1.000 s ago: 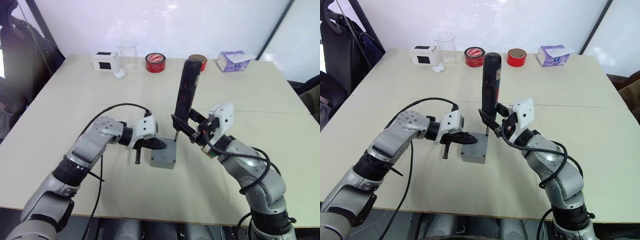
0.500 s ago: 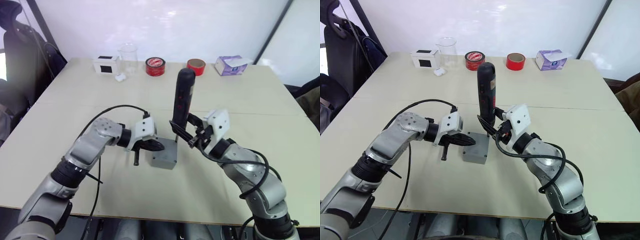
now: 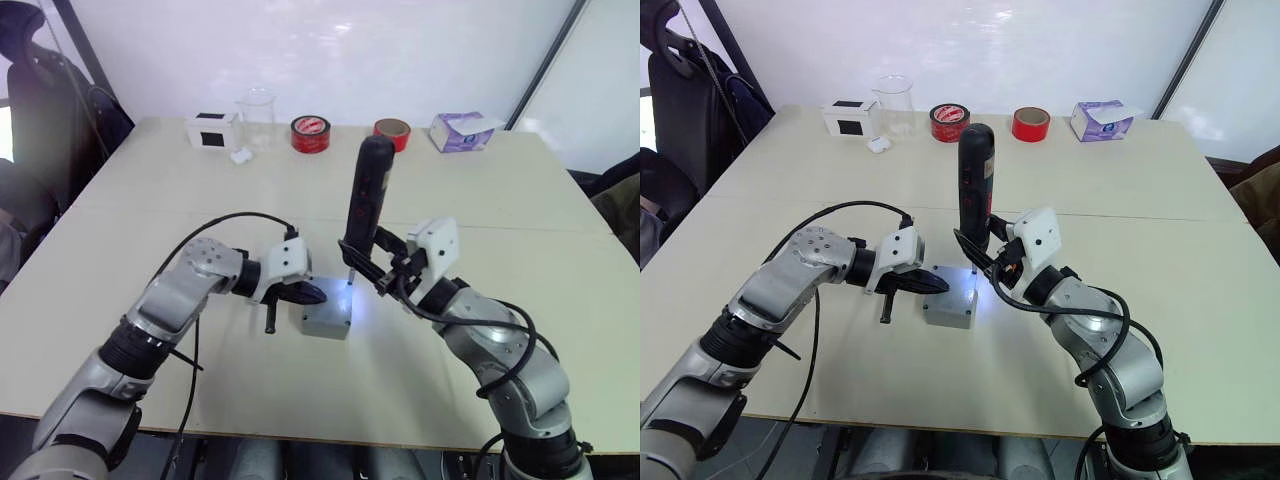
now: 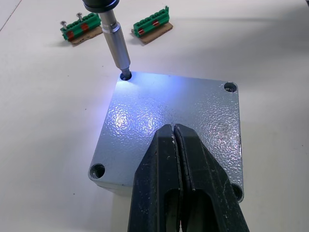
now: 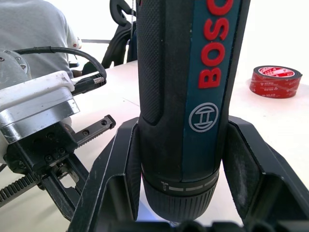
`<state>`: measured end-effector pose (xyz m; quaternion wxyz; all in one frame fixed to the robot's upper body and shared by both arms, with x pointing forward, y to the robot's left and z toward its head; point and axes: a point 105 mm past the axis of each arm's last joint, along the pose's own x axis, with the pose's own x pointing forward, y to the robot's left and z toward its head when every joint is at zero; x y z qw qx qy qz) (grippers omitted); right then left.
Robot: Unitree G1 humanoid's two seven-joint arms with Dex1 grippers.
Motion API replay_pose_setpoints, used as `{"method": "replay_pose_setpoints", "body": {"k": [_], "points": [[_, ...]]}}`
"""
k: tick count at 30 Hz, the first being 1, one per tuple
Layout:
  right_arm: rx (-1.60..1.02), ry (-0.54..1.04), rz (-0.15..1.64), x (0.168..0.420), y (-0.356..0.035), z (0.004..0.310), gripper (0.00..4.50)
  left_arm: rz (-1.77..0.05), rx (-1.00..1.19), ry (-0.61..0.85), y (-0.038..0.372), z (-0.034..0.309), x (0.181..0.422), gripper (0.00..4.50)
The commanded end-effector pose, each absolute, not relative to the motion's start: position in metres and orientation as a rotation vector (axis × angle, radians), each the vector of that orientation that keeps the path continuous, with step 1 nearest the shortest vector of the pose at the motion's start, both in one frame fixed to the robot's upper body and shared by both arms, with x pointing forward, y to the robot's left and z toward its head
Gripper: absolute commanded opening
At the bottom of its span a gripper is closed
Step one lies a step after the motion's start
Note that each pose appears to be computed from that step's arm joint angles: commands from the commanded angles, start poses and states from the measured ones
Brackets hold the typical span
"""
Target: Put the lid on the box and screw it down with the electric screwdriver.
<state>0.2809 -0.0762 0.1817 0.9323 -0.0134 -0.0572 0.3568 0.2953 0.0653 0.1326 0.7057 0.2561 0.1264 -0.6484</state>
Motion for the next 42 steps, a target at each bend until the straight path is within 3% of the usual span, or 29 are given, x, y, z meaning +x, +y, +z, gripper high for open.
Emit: {"method": "replay_pose_setpoints", "body": {"k": [1, 7, 9, 14, 17, 20, 22, 24, 28, 30, 32, 36, 42], "points": [[-0.008, 0.030, 0.750, 0.279, -0.074, 0.150, 1.78, -1.450, 0.585, 0.324, 0.065, 0.123, 0.292, 0.00], [-0.018, 0.027, 0.750, 0.279, -0.074, 0.150, 1.78, -1.452, 0.586, 0.328, 0.065, 0.122, 0.291, 0.00], [-0.030, -0.005, 0.731, 0.282, -0.080, 0.163, 1.78, -1.447, 0.578, 0.343, 0.068, 0.120, 0.291, 0.00], [0.098, -0.216, 0.650, 0.293, -0.110, 0.246, 1.78, -1.430, 0.398, 0.326, 0.072, 0.130, 0.293, 0.00], [0.280, -0.282, 0.539, 0.308, -0.153, 0.300, 1.78, -1.377, 0.344, 0.313, 0.075, 0.137, 0.302, 0.00], [0.329, -0.277, 0.549, 0.307, -0.185, 0.335, 1.78, -1.344, 0.306, 0.278, 0.077, 0.143, 0.306, 0.00], [0.405, -0.240, 0.599, 0.304, -0.202, 0.347, 1.78, -1.251, 0.313, 0.179, 0.076, 0.156, 0.317, 0.00], [0.318, -0.020, 0.546, 0.311, -0.216, 0.318, 1.78, -1.165, 0.306, 0.137, 0.075, 0.164, 0.326, 0.00], [0.163, 0.353, 0.333, 0.318, -0.253, 0.250, 1.78, -1.255, 0.215, 0.053, 0.065, 0.186, 0.313, 0.00], [0.096, 0.587, 0.295, 0.302, -0.266, 0.211, 1.78, -1.393, 0.167, 0.116, 0.063, 0.191, 0.297, 0.00], [0.062, 0.763, 0.292, 0.281, -0.275, 0.184, 1.78, -1.429, 0.259, 0.172, 0.064, 0.184, 0.290, 0.00], [0.129, 0.929, 0.341, 0.257, -0.280, 0.164, 1.78, -1.527, 0.363, 0.184, 0.060, 0.175, 0.268, 0.00], [0.182, 0.994, 0.262, 0.259, -0.296, 0.148, 1.78, -1.574, 0.365, 0.155, 0.047, 0.177, 0.254, 0.00]]}}
